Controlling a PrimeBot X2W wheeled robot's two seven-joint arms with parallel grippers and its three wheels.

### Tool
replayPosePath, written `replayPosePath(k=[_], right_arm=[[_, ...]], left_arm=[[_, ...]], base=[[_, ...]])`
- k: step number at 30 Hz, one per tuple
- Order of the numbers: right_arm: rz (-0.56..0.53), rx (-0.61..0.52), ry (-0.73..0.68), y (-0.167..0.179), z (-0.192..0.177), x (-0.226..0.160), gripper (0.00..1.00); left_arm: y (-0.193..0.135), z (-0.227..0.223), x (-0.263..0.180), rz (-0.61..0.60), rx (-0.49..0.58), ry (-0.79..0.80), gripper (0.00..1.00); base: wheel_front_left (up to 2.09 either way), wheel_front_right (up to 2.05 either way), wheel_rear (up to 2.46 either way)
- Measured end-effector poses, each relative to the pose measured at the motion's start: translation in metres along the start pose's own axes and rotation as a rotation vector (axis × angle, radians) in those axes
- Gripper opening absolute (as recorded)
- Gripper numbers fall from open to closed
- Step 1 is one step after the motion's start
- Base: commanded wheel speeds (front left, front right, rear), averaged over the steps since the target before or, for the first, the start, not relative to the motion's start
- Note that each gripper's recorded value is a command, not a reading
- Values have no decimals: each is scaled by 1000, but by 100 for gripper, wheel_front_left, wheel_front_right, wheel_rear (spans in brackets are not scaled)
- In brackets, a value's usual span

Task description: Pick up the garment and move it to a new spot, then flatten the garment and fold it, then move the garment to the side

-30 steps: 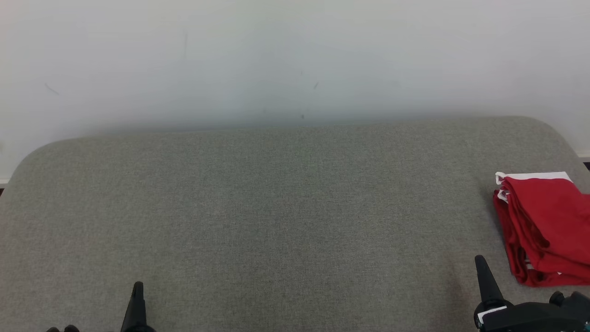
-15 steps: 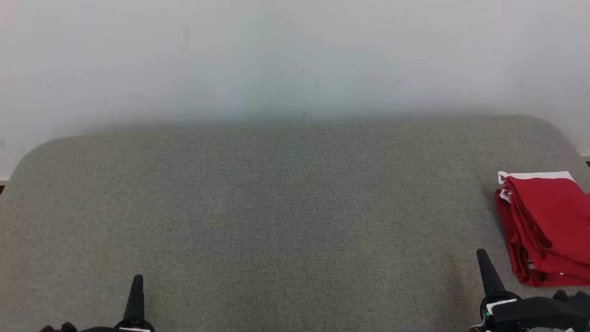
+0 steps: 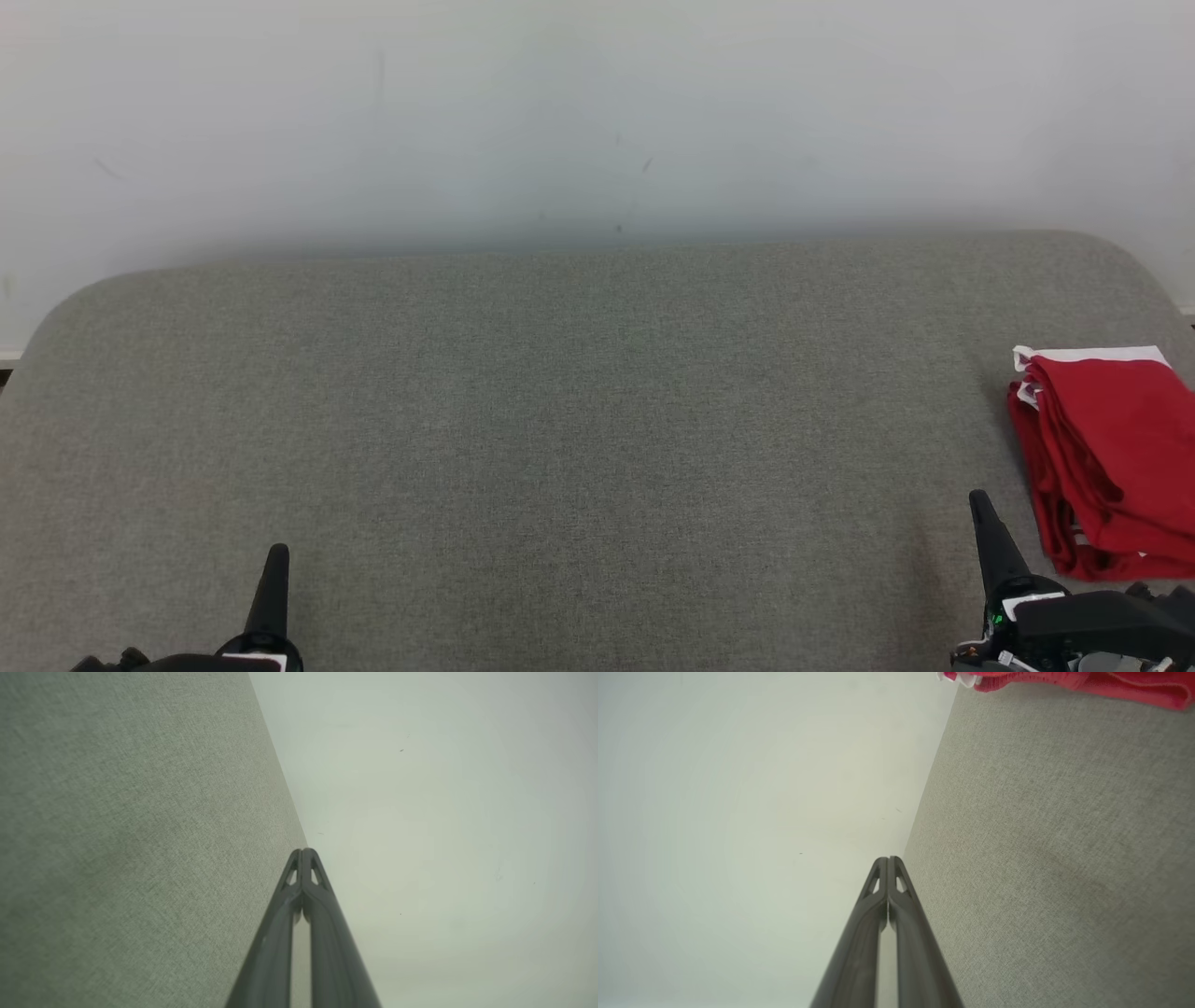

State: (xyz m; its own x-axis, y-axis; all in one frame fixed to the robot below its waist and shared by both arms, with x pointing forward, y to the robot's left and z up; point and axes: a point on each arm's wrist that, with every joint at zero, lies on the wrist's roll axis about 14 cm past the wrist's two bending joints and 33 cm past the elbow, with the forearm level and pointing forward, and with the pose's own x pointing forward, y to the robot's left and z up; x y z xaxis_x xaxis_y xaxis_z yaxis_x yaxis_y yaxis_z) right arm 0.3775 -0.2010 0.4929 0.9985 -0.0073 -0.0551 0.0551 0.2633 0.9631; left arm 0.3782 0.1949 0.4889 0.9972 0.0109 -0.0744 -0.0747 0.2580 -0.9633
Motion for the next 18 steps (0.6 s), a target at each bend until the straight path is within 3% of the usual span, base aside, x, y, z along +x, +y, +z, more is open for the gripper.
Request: replayPosePath(k=[18], right_arm=[[22, 144, -1, 6, 1, 5, 0]], left_arm=[[-7, 3, 4, -31, -140, 3, 0]], base=[[0, 0, 0]])
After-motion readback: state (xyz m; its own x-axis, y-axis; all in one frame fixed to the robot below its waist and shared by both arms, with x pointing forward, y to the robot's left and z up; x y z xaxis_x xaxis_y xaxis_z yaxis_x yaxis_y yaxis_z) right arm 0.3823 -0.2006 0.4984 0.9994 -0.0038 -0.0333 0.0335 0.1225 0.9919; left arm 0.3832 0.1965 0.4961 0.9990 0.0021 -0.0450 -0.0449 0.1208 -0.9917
